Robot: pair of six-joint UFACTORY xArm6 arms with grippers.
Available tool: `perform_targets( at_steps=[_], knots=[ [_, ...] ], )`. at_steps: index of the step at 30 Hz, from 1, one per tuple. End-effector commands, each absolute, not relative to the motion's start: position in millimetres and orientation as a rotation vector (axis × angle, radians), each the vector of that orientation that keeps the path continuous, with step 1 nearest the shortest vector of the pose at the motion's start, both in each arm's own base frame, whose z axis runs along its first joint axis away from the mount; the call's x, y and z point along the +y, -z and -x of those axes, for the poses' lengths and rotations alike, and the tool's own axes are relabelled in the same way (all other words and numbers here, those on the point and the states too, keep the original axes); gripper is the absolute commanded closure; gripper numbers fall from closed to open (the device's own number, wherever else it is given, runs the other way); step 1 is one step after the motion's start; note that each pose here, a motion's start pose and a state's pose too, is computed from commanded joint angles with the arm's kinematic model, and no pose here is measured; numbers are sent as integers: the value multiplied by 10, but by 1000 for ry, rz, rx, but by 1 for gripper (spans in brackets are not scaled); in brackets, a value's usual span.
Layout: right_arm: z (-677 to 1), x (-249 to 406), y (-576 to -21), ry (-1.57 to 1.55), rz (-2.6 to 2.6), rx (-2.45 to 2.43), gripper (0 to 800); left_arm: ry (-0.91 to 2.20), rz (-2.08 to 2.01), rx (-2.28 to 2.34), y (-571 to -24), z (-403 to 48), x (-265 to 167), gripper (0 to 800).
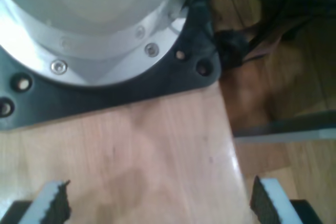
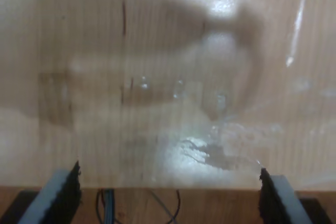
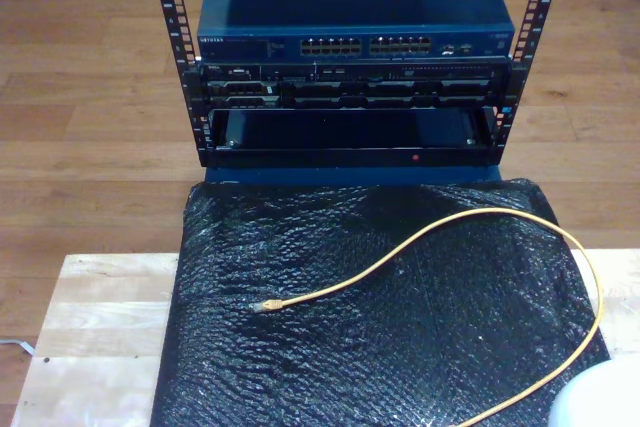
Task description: Grab the cable and plug it in
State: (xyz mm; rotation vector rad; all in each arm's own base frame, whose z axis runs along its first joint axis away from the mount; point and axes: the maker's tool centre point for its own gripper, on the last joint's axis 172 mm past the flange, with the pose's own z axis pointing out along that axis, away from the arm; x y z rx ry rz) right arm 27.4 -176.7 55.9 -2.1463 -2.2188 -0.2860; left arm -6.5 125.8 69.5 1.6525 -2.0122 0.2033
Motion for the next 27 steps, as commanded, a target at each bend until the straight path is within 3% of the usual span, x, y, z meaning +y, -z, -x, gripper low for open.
perform_targets(
  at_steps=[5, 15, 27],
  knots=[
    [-307, -1803, -812, 333, 2125, -2207, 3, -210, -1665, -1994, -910, 21, 1356, 0],
    [-401, -2167, -1363, 285, 2307, -2071, 3, -309, -1687, -2019, -1344, -516, 1423, 0],
    [-1072, -2497, -1753, 244, 2441, -1912, 3, -220, -1717, -1970, -1540, -805, 1362, 0]
  ],
)
